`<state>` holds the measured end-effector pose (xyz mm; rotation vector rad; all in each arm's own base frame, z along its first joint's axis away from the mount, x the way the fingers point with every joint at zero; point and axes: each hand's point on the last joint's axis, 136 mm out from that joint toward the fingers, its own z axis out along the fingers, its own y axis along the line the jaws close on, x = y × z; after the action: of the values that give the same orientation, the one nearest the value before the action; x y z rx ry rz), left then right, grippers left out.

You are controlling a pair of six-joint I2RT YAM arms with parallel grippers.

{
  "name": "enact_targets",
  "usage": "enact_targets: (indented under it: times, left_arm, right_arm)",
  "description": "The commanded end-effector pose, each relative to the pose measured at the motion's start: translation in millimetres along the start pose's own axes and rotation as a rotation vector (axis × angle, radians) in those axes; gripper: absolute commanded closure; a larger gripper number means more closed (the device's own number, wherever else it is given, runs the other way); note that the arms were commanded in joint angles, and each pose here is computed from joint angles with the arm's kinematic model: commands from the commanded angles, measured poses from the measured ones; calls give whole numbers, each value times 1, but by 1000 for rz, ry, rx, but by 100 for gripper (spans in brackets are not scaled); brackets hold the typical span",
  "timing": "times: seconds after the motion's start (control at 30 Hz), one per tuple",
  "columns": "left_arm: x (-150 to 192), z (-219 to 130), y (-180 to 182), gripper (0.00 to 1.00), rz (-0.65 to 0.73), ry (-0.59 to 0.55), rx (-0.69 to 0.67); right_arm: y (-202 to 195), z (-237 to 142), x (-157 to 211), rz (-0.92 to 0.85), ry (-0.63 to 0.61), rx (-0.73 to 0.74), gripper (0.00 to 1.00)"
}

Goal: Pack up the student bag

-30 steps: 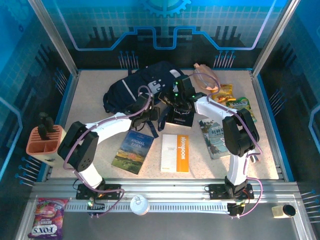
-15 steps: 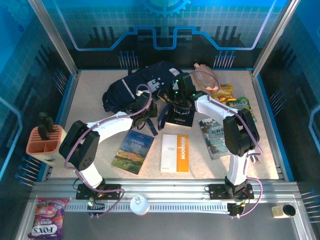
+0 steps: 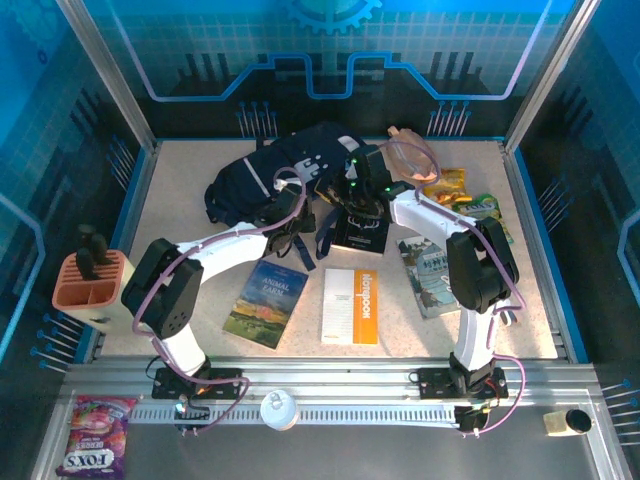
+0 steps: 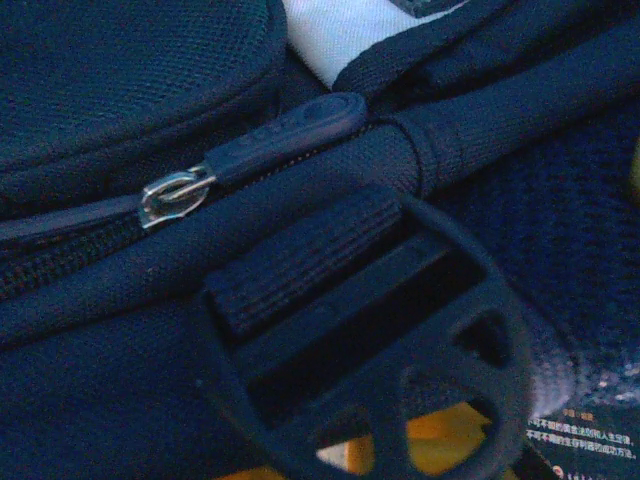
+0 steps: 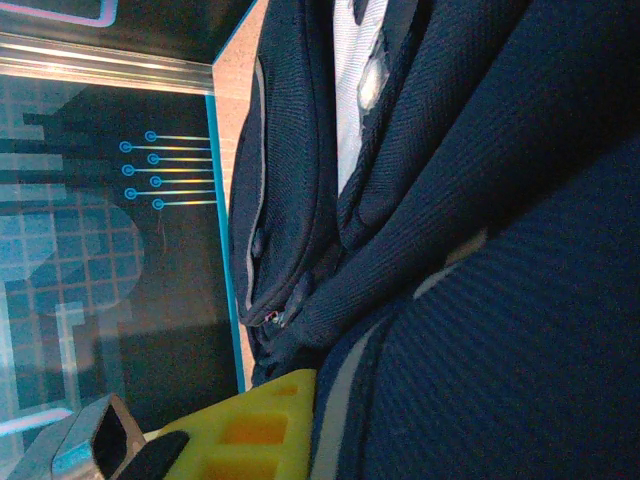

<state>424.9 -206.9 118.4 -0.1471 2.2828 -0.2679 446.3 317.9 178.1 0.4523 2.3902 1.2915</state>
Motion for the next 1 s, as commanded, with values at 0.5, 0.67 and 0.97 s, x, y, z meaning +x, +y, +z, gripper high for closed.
enact_targets:
  times: [0.5,0.67,0.97]
  left_arm:
    - [43,-47,57,93,-60,145,-17]
    - [67,-55,92,94,-97,187,-42]
    - [49,-39,83,89,-53,147,64]
  right_arm:
    - [0,-16,-32,-67,-92,-1,87]
    - [-16,-14,-32,-67,-93,35,87]
    - [-17,-11,-26,-58,-67,17,88]
